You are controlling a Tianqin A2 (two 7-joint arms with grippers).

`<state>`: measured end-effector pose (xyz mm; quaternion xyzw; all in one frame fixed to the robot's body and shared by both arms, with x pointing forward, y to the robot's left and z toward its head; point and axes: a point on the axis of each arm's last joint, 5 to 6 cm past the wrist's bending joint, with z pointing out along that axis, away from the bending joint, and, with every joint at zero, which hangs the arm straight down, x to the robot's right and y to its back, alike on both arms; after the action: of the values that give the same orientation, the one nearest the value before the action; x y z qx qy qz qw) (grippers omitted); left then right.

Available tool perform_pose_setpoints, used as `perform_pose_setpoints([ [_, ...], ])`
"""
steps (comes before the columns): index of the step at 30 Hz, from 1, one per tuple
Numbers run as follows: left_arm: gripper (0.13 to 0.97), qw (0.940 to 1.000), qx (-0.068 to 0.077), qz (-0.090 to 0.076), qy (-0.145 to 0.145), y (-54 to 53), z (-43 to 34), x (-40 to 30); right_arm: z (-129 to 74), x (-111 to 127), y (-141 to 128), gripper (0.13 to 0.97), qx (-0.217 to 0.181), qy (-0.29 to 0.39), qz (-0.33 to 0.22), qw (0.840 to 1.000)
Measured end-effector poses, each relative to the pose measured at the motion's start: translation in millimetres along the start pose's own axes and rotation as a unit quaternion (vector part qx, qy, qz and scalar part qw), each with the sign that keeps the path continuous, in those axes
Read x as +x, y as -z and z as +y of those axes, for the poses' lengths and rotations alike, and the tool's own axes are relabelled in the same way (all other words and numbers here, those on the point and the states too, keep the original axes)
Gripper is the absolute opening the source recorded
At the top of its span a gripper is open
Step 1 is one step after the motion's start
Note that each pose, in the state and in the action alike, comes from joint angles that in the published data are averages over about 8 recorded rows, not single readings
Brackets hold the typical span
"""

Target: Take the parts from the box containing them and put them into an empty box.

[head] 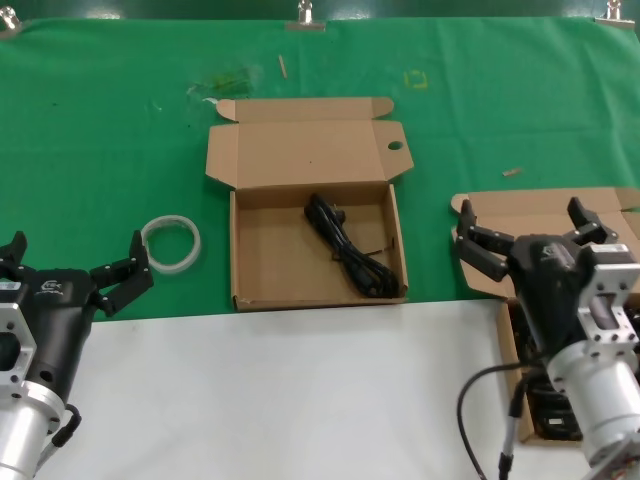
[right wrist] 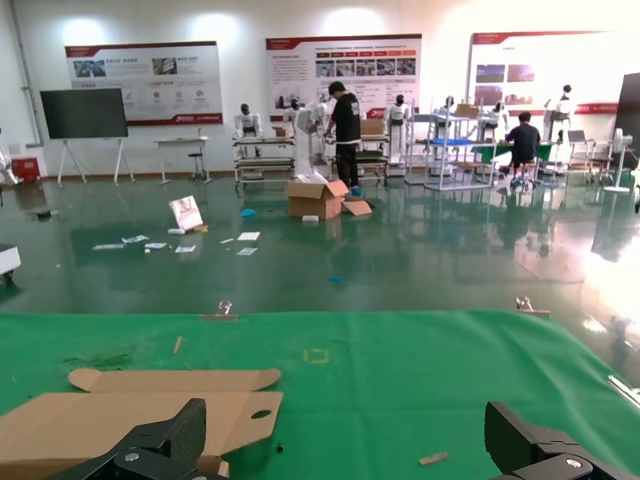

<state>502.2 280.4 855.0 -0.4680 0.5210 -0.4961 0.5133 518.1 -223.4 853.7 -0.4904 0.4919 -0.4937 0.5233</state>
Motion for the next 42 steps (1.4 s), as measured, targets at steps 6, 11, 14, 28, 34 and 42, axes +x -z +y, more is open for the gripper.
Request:
perform_pose_setpoints([
  [6, 0.966, 1.0, 0.0, 0.0, 0.0, 0.0, 0.0, 0.0, 3.2, 9.0, 6.1, 0.966, -0.002, -0.014, -0.001, 1.0],
  [11, 0.966, 1.0, 0.0, 0.0, 0.0, 0.0, 0.0, 0.0, 3.7, 10.3, 7.0, 0.966, -0.003, -0.016, -0.002, 1.0],
  [14, 0.966, 1.0, 0.0, 0.0, 0.0, 0.0, 0.0, 0.0, 3.7, 10.4, 7.1, 0.966, -0.003, -0.016, -0.002, 1.0],
  [28, 0.966, 1.0, 0.0, 0.0, 0.0, 0.0, 0.0, 0.0, 3.7, 10.4, 7.1, 0.966, -0.003, -0.016, -0.002, 1.0],
  [34, 0.966, 1.0, 0.0, 0.0, 0.0, 0.0, 0.0, 0.0, 3.7, 10.4, 7.1, 0.966, -0.003, -0.016, -0.002, 1.0],
  [42, 0.966, 1.0, 0.0, 0.0, 0.0, 0.0, 0.0, 0.0, 3.7, 10.4, 7.1, 0.966, -0.003, -0.016, -0.002, 1.0],
])
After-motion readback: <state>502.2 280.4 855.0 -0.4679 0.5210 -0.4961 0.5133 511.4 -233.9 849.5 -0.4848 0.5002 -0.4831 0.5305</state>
